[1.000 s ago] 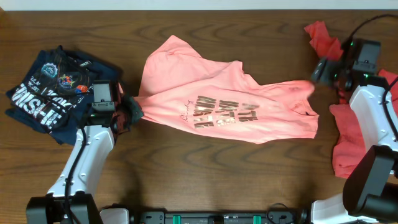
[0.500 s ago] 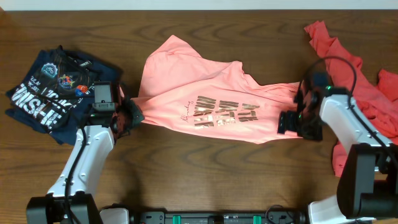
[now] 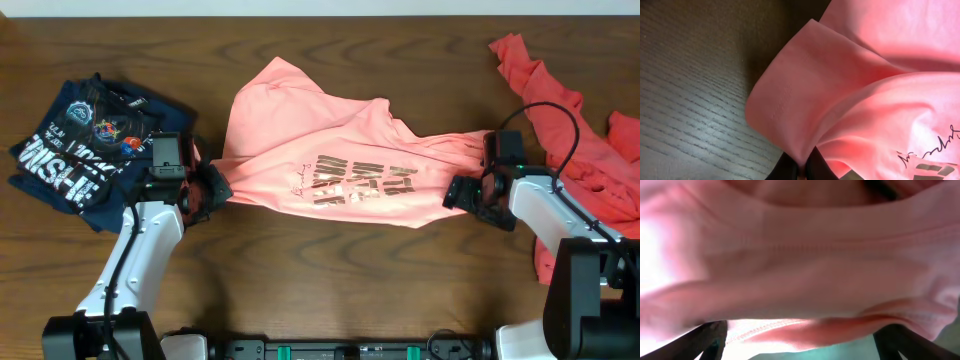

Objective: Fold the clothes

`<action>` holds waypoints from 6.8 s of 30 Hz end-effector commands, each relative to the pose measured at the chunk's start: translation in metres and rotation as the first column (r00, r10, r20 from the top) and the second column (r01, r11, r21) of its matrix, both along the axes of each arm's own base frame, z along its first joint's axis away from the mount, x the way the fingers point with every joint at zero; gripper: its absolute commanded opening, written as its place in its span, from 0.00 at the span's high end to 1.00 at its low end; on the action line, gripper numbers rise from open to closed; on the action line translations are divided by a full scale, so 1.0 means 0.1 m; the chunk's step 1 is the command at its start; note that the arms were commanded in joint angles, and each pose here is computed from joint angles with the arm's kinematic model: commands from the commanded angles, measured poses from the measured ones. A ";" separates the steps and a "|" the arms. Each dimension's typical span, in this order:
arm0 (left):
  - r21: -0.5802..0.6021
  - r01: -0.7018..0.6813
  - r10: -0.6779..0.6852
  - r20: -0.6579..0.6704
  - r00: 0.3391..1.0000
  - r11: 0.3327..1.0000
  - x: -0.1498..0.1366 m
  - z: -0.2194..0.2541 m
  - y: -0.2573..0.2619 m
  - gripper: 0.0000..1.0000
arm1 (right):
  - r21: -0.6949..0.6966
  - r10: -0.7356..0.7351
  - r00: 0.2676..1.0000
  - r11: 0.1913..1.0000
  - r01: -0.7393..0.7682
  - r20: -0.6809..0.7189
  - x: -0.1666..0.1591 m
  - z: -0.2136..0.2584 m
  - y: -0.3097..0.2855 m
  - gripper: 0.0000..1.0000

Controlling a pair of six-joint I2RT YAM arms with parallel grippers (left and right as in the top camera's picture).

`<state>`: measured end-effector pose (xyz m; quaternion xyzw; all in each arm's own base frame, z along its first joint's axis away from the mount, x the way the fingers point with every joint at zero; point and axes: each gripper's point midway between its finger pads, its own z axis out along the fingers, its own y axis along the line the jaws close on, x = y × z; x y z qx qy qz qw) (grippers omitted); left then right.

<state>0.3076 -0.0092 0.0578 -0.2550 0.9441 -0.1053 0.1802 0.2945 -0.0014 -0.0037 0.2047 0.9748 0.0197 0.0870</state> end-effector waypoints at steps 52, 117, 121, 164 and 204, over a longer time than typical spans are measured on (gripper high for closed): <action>0.012 0.022 -0.021 -0.044 0.999 1.000 -0.11 -0.03 0.01 0.94 | 0.235 0.103 0.992 0.968 -0.083 -0.073 -0.19 -0.19 1.04 0.99; 0.044 0.356 -0.354 0.274 0.894 0.933 1.44 1.07 -0.70 0.94 | -0.037 0.159 0.987 0.987 -0.159 0.014 0.60 1.74 -0.47 0.99; 0.041 0.394 -0.391 0.262 0.883 0.918 1.59 0.77 -0.90 0.77 | -0.031 0.156 0.988 0.987 -0.156 -0.005 0.69 1.56 -0.49 0.99; -0.084 0.639 -0.643 -0.151 0.751 0.765 0.51 -0.55 -1.98 0.32 | -0.011 0.147 0.989 0.989 -0.147 -0.036 0.65 1.49 -0.47 0.99; -0.144 0.616 -0.623 0.003 0.783 0.774 0.82 -0.10 -2.04 0.94 | -0.015 0.136 0.990 0.991 -0.137 -0.044 0.64 1.49 -0.48 0.99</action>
